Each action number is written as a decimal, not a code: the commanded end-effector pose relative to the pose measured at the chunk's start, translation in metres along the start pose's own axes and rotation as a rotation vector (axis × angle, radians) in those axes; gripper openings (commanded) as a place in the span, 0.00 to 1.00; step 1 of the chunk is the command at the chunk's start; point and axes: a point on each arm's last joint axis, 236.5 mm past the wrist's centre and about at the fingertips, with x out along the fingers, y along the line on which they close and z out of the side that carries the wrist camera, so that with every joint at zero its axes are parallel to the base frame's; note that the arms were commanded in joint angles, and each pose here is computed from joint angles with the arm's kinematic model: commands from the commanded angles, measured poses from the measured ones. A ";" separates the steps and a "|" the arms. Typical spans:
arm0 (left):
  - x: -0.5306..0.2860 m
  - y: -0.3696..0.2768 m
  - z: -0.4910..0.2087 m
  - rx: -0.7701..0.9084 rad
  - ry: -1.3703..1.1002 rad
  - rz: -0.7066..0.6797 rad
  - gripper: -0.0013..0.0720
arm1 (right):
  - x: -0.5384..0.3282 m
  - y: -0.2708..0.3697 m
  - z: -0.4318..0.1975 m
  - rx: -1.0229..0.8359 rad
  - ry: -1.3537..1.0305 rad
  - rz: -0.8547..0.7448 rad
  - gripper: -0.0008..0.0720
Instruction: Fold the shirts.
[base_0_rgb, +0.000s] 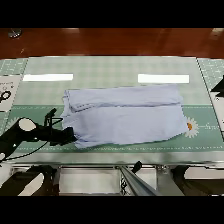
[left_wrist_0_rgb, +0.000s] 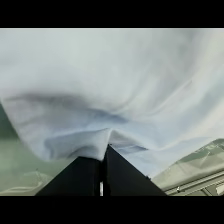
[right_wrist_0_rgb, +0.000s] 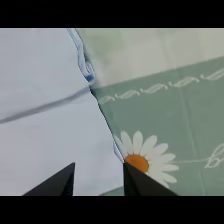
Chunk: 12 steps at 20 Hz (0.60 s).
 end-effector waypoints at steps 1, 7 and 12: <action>0.000 -0.001 0.003 0.038 -0.012 -0.006 0.05 | 0.020 -0.027 -0.041 0.037 0.113 -0.085 0.61; 0.000 -0.001 0.005 0.054 -0.024 -0.005 0.05 | 0.089 -0.024 -0.110 0.021 0.253 0.047 0.75; 0.000 -0.001 0.010 0.054 -0.041 -0.003 0.05 | 0.109 -0.034 -0.123 0.016 0.276 0.026 0.73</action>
